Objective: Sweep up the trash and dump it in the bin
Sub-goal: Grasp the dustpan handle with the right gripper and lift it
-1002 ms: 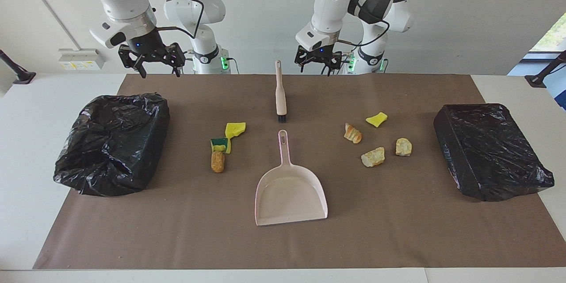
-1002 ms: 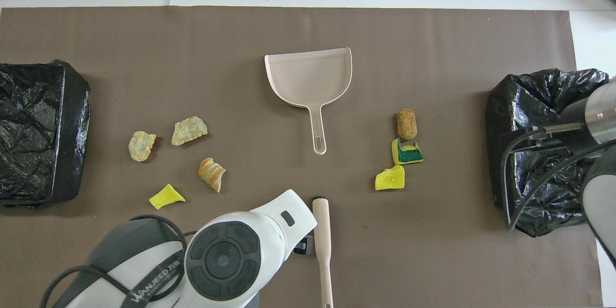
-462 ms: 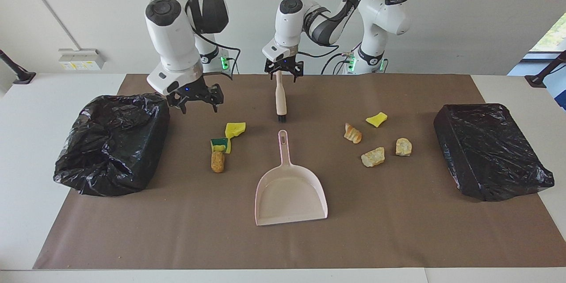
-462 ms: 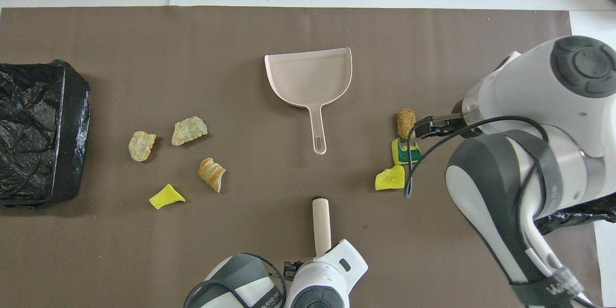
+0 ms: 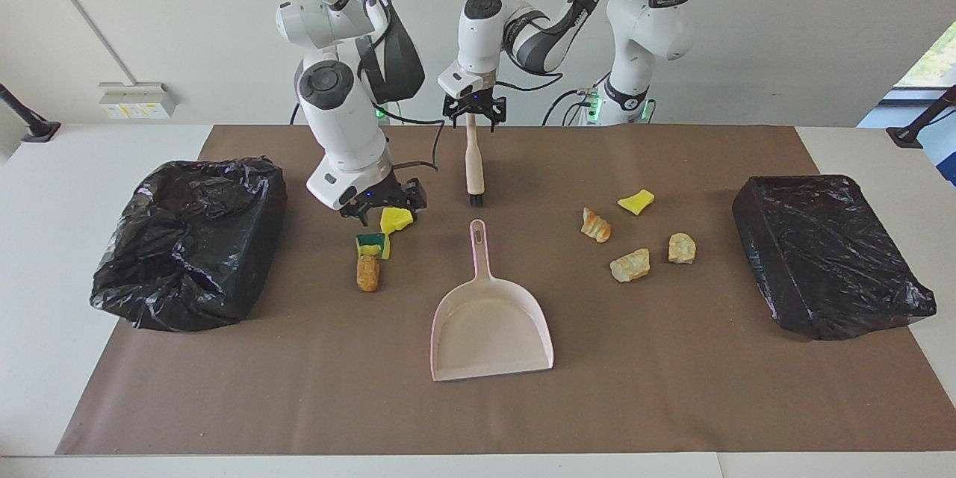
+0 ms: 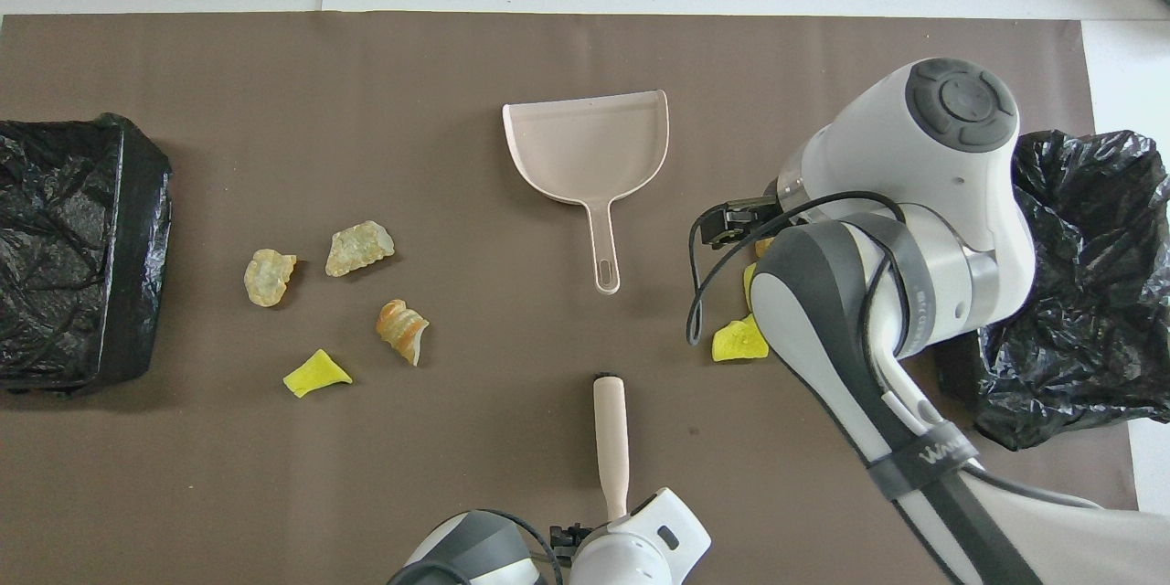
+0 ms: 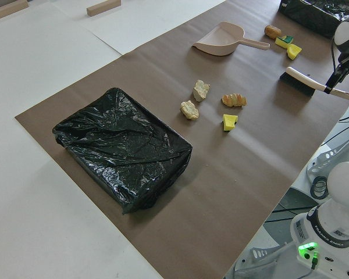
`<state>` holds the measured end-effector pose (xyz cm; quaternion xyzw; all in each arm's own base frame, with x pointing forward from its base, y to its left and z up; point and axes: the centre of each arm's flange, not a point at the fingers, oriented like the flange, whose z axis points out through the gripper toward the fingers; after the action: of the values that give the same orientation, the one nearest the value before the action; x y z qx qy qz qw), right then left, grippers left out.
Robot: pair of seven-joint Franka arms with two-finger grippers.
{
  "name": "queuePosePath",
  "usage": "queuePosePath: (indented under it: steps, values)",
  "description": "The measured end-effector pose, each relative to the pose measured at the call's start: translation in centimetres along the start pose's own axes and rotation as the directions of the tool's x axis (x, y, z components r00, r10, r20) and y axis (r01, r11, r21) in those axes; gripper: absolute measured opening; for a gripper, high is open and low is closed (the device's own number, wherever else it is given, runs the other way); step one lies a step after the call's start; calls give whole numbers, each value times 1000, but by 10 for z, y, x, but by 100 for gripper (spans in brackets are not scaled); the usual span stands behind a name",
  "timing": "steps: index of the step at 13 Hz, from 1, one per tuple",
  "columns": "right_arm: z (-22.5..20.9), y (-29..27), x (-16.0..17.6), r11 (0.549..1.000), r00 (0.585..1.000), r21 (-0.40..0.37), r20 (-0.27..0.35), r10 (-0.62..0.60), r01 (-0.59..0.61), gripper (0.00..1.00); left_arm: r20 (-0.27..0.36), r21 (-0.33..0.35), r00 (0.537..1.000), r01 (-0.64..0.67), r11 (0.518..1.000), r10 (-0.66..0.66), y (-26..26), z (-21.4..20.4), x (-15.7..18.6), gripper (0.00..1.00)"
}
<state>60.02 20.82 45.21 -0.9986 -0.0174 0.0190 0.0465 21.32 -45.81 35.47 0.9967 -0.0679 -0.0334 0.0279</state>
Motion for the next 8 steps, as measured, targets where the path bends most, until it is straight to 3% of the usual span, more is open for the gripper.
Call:
queuePosePath:
  steps: [2, 3, 4, 5, 7, 8]
  values:
    - [11, -39, 6, 1000, 1000, 3, -2, 25, -25, 100, 6, 9, 999, 34, 999, -34, -3, 5, -1, 92]
    - [20, -53, 8, 1000, 1000, 4, -4, 22, -22, 100, 11, 7, 999, 47, 999, -48, -4, 5, -1, 80]
    - [28, -62, 10, 1000, 1000, 9, -17, 17, -16, 100, 28, -5, 997, 71, 997, -71, -4, 5, -1, 80]
    - [33, -66, 12, 1000, 1000, 12, -23, 13, -13, 100, 43, -19, 995, 91, 996, -90, -4, 5, 0, 68]
    - [49, -78, 12, 1000, 1000, 8, -13, -4, 4, 100, 51, -30, 993, 104, 994, -102, -3, 5, 0, 64]
    - [62, -94, 11, 999, 999, 0, -27, -33, 33, 100, 53, -32, 993, 106, 994, -105, -3, 5, 0, 52]
